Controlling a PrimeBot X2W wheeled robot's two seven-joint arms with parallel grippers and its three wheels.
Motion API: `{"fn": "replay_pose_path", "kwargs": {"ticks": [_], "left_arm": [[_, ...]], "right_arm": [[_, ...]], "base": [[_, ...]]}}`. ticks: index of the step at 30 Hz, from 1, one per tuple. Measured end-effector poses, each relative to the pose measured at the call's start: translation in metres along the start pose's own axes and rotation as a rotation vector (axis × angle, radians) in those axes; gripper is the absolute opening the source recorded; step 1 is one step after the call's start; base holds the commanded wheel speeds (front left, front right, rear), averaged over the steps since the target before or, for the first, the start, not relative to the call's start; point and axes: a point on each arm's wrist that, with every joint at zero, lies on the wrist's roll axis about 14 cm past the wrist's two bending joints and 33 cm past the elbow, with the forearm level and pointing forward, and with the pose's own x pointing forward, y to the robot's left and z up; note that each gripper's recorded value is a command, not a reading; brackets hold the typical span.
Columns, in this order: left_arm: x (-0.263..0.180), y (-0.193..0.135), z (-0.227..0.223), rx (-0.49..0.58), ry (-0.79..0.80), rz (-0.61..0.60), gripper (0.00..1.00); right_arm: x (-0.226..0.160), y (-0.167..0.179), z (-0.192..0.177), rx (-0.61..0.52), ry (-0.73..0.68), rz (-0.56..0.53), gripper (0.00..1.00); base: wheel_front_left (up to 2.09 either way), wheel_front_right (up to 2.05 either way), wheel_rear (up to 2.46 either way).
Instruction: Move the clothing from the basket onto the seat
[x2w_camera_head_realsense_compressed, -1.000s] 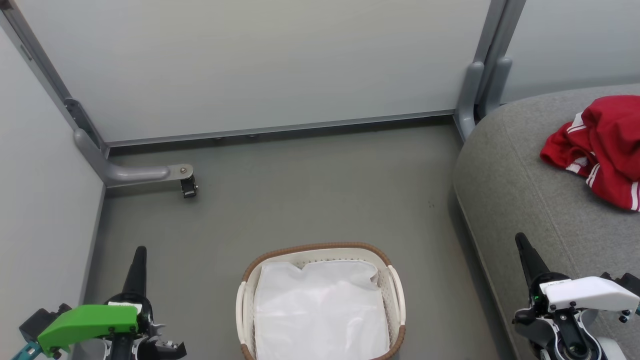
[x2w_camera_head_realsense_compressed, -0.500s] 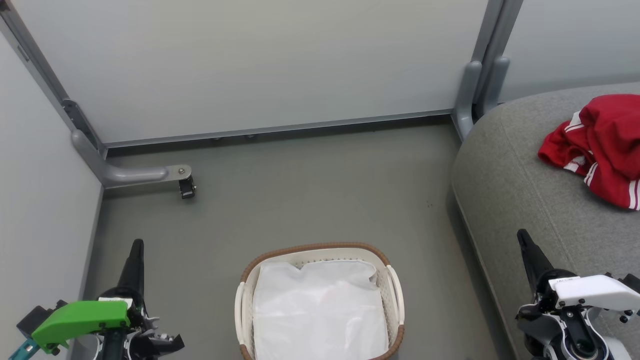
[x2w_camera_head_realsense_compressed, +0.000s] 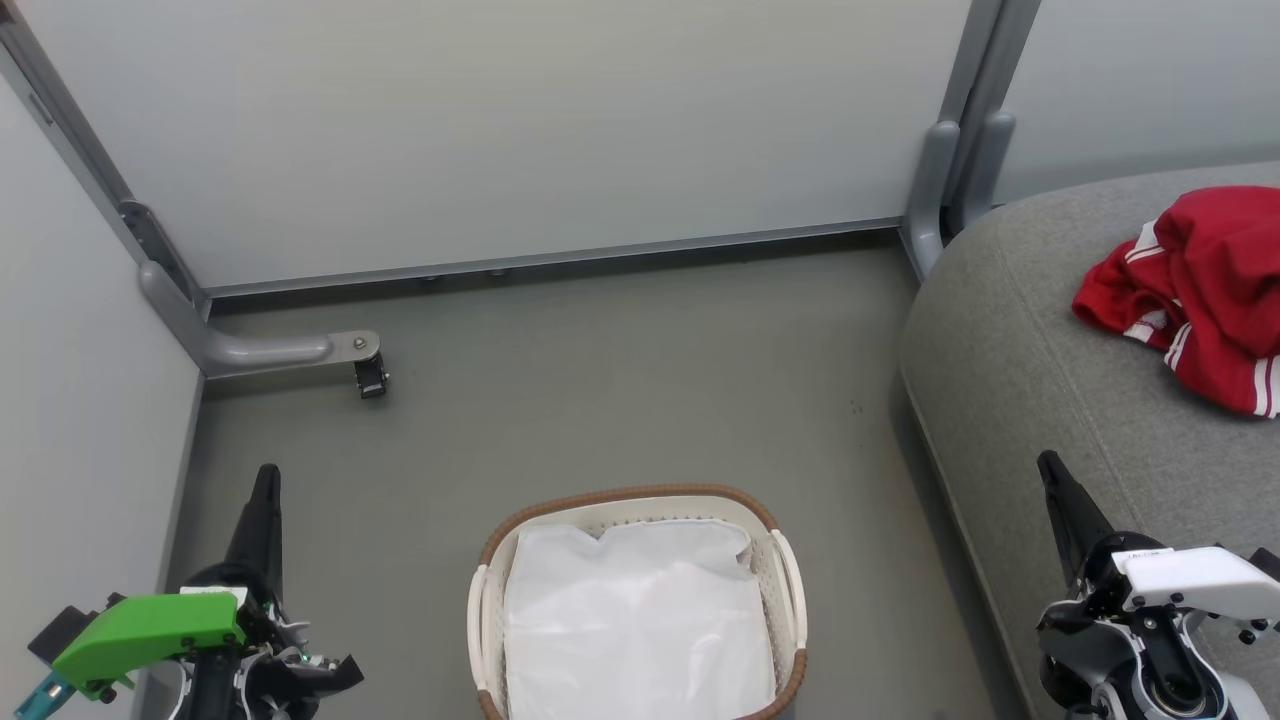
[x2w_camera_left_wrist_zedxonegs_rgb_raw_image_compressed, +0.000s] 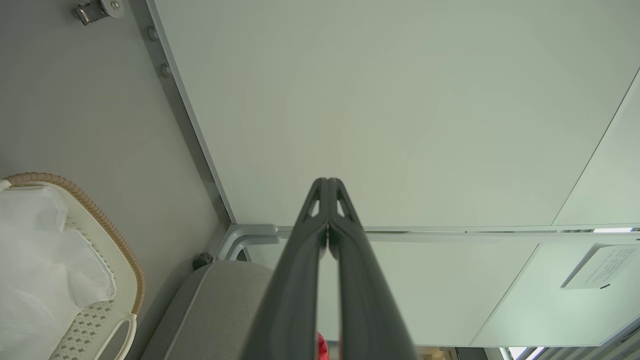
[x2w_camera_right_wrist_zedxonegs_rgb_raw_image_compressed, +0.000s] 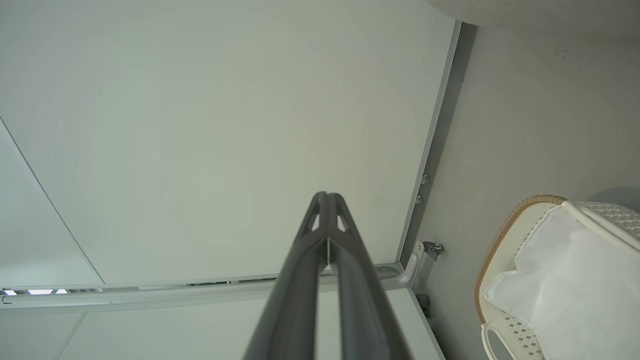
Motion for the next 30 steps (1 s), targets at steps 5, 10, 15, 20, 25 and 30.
{"fn": "replay_pose_path", "kwargs": {"ticks": [5, 10, 15, 20, 25, 30], "left_arm": [[0.0, 0.0001, 0.0, 0.0, 0.0, 0.0, 0.0], [0.0, 0.0001, 0.0, 0.0, 0.0, 0.0, 0.0], [0.0, 0.0001, 0.0, 0.0, 0.0, 0.0, 0.0], [0.0, 0.0001, 0.0, 0.0, 0.0, 0.0, 0.0], [0.0, 0.0001, 0.0, 0.0, 0.0, 0.0, 0.0], [0.0, 0.0, 0.0, 0.0, 0.0, 0.0, 0.0]], "right_arm": [[0.0, 0.0001, 0.0, 0.0, 0.0, 0.0, 0.0], [0.0, 0.0001, 0.0, 0.0, 0.0, 0.0, 0.0], [0.0001, 0.0001, 0.0, 0.0, 0.0, 0.0, 0.0], [0.0001, 0.0001, 0.0, 0.0, 0.0, 0.0, 0.0], [0.0001, 0.0001, 0.0, 0.0, 0.0, 0.0, 0.0], [0.0001, 0.0002, 0.0001, 0.0, 0.0, 0.001, 0.0]], "base": [[0.0, 0.0, 0.0], [0.0, 0.0, 0.0], [0.0, 0.0, 0.0], [0.0, 0.0, 0.0], [0.0, 0.0, 0.0], [0.0, 0.0, 0.0]]}}
